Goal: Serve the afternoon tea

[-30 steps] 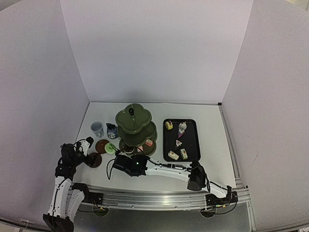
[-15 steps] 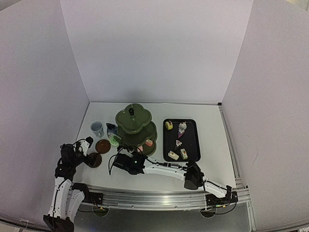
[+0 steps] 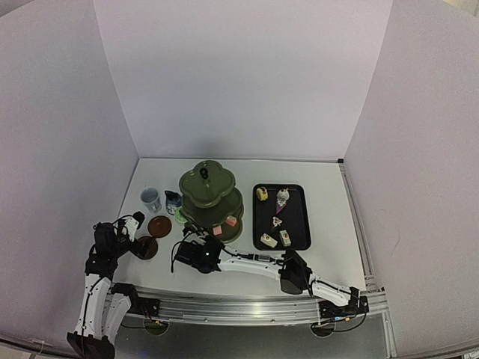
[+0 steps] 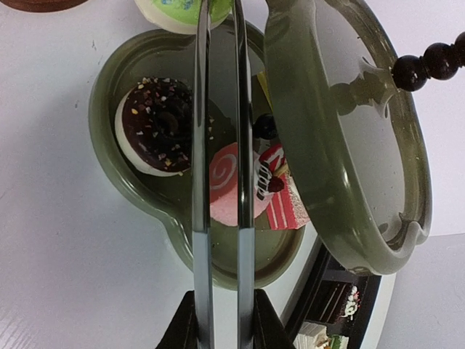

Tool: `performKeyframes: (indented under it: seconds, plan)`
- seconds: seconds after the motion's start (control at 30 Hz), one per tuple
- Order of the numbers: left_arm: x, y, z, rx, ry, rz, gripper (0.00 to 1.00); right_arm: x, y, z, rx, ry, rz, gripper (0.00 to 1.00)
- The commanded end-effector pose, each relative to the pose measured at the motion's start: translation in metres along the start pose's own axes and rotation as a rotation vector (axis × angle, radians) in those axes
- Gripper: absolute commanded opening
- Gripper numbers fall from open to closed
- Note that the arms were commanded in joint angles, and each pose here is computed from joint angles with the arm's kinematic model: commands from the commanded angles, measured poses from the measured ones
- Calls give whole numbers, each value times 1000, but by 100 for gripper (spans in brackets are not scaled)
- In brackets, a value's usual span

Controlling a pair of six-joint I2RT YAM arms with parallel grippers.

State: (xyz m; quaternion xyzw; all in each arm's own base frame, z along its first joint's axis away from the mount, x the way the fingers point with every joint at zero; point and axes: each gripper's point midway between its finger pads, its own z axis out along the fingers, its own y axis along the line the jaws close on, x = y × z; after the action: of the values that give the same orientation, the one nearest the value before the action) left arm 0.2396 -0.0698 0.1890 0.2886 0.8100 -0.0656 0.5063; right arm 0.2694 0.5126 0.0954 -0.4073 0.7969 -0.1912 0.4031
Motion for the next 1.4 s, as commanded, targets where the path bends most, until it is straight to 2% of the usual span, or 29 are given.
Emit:
performKeyframes:
  seconds: [0.0,0.47,1.03,1.07,1.23,1.37]
  plan:
    - [-11,2,-2,4,-33,4,100,-7,-27,3,90,-24,66,0]
    - [-10,2,-2,4,-30,4,100,8,-32,28,115,29,44,0]
    - [-9,1,-2,7,-23,2,100,27,-29,36,132,76,-10,0]
    - [-9,1,-2,7,-23,2,100,26,-30,35,134,74,-9,2]
    - [-9,0,-2,11,-24,1,99,27,-33,34,140,76,-13,21]
    - [-10,0,-2,12,-25,1,100,24,-36,31,140,70,5,28]
